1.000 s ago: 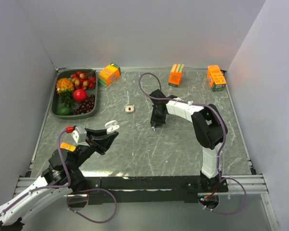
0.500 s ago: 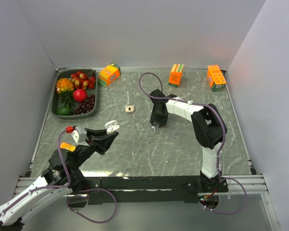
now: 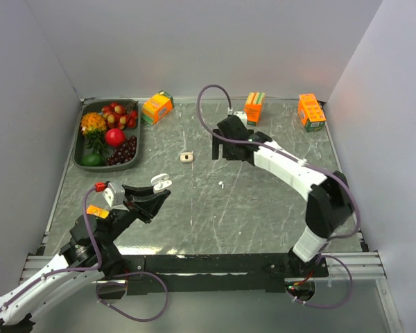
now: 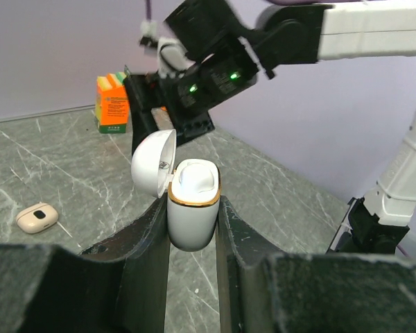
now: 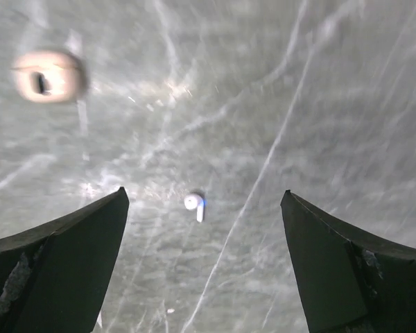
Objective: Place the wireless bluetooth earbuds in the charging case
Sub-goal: Pick up the earbud from the center of the board.
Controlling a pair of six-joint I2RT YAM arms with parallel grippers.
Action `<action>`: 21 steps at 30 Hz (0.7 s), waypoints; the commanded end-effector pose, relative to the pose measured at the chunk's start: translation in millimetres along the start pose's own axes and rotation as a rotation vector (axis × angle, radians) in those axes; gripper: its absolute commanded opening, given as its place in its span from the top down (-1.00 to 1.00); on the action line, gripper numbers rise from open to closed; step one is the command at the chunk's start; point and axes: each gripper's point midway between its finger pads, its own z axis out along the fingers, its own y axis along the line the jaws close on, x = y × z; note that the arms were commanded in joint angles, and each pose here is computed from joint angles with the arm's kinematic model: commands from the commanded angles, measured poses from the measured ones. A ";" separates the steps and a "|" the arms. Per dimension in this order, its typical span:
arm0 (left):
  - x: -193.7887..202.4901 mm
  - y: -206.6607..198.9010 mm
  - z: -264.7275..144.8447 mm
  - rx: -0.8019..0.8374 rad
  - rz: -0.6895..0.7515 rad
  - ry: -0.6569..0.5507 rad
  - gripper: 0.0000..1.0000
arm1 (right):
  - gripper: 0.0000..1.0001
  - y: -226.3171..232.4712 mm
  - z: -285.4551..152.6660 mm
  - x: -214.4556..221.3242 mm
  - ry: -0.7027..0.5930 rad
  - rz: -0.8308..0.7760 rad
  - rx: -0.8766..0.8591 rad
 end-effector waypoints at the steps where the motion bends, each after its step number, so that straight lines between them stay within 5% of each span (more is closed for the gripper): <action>1: -26.8 -7.6 -0.2 0.019 -0.007 -0.070 0.98 | -0.99 -3.3 -5.6 -24.5 -0.162 -0.128 -0.052; 7: -25.9 -8.1 0.1 0.024 -0.005 -0.070 0.98 | -0.99 24.3 -2.1 7.9 0.001 -0.351 -0.235; 12: -23.4 -9.7 1.7 0.031 -0.016 -0.060 0.98 | -0.99 24.5 15.5 41.8 0.137 -0.343 -0.231; 21: -21.1 -7.8 1.9 0.020 -0.018 -0.050 0.98 | -0.63 34.3 41.9 85.3 0.253 -0.289 -0.218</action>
